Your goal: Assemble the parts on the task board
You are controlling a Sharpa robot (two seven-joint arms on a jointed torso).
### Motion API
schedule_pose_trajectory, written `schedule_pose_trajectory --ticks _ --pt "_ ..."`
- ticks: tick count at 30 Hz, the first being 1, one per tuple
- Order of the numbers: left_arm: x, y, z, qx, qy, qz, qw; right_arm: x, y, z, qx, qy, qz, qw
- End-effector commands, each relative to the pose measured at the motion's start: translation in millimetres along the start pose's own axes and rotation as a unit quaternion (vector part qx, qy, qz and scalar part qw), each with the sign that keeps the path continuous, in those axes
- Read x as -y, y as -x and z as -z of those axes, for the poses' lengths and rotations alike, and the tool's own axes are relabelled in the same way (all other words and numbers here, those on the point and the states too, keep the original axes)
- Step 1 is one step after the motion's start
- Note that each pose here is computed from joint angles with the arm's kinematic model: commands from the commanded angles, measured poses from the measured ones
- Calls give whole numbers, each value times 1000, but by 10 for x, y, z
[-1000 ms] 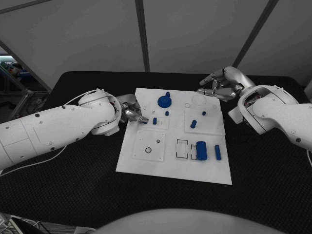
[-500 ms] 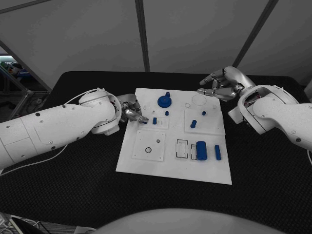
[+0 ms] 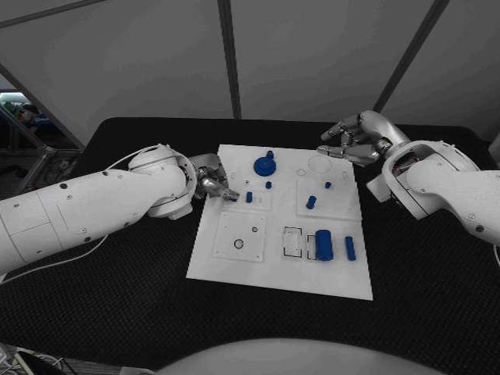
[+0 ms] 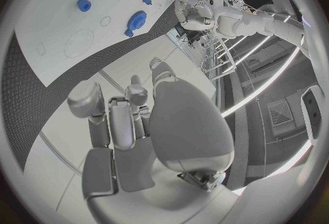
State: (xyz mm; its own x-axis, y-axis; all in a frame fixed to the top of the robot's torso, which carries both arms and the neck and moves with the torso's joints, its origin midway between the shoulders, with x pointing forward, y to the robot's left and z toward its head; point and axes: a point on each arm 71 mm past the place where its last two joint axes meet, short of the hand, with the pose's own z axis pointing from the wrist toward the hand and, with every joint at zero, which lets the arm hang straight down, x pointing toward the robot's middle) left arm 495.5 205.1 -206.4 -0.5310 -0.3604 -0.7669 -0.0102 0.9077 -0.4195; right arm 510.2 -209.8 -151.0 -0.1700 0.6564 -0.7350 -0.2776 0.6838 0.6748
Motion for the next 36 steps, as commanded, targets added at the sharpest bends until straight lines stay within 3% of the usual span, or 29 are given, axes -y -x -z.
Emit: schedule_pose_trajectory --ticks 1,36 --pt "-24 -38 -9 -14 6 -10 1000 -16 1 -4 -1 5 1 1000" --pt "-40 6 -92 -38 20 -13 999 -14 -2 -5 -3 4 1 1000"
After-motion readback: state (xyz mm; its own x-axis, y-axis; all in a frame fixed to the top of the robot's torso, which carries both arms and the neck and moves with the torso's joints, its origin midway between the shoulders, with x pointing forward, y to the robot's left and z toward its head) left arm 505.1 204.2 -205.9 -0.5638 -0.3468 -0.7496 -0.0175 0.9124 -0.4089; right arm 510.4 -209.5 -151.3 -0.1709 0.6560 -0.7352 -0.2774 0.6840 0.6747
